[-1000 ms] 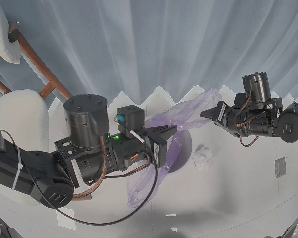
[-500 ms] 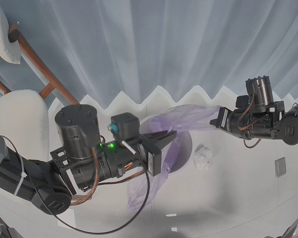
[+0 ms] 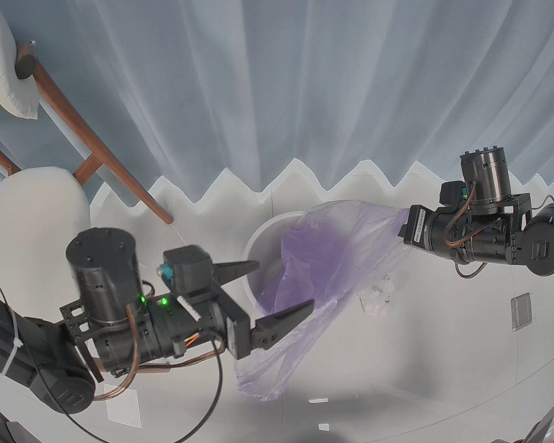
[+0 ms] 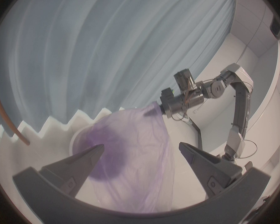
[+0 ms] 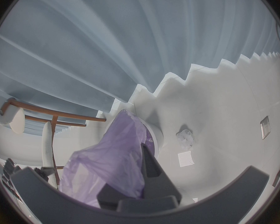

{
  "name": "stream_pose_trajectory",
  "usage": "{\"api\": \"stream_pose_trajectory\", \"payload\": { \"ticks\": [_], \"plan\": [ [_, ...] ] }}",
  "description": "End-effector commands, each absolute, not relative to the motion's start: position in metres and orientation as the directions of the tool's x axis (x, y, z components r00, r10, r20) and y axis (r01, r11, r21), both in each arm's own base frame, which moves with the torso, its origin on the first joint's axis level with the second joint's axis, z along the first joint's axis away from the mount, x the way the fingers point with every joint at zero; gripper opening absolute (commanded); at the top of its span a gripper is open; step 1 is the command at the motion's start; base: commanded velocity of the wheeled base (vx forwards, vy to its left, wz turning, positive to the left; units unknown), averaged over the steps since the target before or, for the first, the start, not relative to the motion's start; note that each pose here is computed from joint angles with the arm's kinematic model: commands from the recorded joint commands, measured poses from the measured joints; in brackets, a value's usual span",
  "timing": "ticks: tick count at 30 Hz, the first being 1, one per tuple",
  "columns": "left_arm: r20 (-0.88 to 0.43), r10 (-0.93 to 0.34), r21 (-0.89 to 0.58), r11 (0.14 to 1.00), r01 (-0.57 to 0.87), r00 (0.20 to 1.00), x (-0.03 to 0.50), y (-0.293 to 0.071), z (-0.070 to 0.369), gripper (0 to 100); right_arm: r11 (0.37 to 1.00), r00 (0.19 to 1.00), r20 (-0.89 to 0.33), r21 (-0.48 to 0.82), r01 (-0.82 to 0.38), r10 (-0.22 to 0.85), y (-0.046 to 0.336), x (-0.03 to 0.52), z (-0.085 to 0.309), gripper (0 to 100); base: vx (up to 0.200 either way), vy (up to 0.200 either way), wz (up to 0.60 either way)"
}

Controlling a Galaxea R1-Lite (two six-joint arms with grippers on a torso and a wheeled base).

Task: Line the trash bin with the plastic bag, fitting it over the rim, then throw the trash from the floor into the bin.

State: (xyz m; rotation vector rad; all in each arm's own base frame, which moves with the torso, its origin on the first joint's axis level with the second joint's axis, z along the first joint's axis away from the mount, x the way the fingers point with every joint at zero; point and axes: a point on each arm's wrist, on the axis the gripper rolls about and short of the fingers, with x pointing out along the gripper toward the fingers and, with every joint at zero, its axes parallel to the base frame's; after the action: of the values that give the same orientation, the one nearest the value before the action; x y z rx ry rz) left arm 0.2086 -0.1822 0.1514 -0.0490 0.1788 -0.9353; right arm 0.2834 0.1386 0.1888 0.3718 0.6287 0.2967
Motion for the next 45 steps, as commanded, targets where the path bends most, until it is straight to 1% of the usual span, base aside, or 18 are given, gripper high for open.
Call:
{"api": "stream_pose_trajectory", "payload": {
  "ticks": [1,6,10,14,17,23,28,29,33,34,38,42,45],
  "plan": [
    [-0.204,-0.802,-0.142,0.592,0.794,0.561,0.175,-0.151,0.136,100,0.893,0.773,-0.511,0.425,-0.151,0.375,0.138,0.285,0.188,0,0.000,0.000,0.00],
    [-0.292,-0.796,-0.161,0.588,0.793,0.531,0.156,-0.138,0.115,100,0.893,0.775,-0.510,0.424,-0.152,0.374,0.138,0.285,0.188,0,0.000,0.000,0.00],
    [-0.334,-0.787,-0.167,0.591,0.789,0.519,0.151,-0.134,0.106,100,0.893,0.777,-0.508,0.424,-0.150,0.372,0.137,0.286,0.189,0,0.000,0.000,0.00],
    [-0.371,-0.804,-0.183,0.554,0.812,0.465,0.157,-0.139,0.096,100,0.893,0.782,-0.501,0.425,-0.151,0.371,0.138,0.287,0.191,0,0.000,0.000,0.00],
    [-0.394,-0.797,-0.140,0.544,0.827,0.457,0.169,-0.145,0.086,100,0.890,0.788,-0.490,0.428,-0.156,0.373,0.138,0.288,0.195,0,0.000,0.000,0.00],
    [-0.387,-0.797,-0.111,0.539,0.835,0.463,0.191,-0.161,0.065,100,0.890,0.788,-0.489,0.429,-0.156,0.374,0.138,0.287,0.196,0,0.000,0.000,0.00],
    [-0.320,-0.810,-0.089,0.542,0.836,0.491,0.206,-0.172,0.051,100,0.888,0.794,-0.478,0.430,-0.162,0.376,0.138,0.286,0.199,0,0.000,0.000,0.00],
    [-0.302,-0.811,-0.082,0.546,0.834,0.501,0.213,-0.176,0.040,100,0.887,0.796,-0.474,0.431,-0.163,0.377,0.138,0.286,0.201,0,0.000,0.000,0.00],
    [-0.314,-0.810,-0.120,0.551,0.826,0.495,0.215,-0.179,0.029,100,0.887,0.797,-0.471,0.431,-0.165,0.378,0.137,0.284,0.202,0,0.000,0.000,0.00],
    [-0.304,-0.814,-0.127,0.549,0.826,0.494,0.215,-0.180,0.031,0,0.886,0.798,-0.469,0.432,-0.167,0.378,0.137,0.283,0.203,0,0.000,0.000,0.00],
    [-0.273,-0.825,-0.124,0.541,0.832,0.495,0.212,-0.178,0.039,0,0.886,0.800,-0.466,0.432,-0.166,0.378,0.136,0.283,0.205,0,0.000,0.000,0.00],
    [-0.230,-0.812,-0.129,0.572,0.810,0.536,0.217,-0.169,0.052,0,0.882,0.806,-0.451,0.437,-0.174,0.382,0.133,0.277,0.210,0,0.000,0.000,0.00],
    [-0.107,-0.797,-0.169,0.604,0.779,0.594,0.231,-0.164,0.084,0,0.894,0.805,-0.470,0.420,-0.158,0.363,0.122,0.273,0.205,0,0.000,0.000,0.00]
  ]
}}
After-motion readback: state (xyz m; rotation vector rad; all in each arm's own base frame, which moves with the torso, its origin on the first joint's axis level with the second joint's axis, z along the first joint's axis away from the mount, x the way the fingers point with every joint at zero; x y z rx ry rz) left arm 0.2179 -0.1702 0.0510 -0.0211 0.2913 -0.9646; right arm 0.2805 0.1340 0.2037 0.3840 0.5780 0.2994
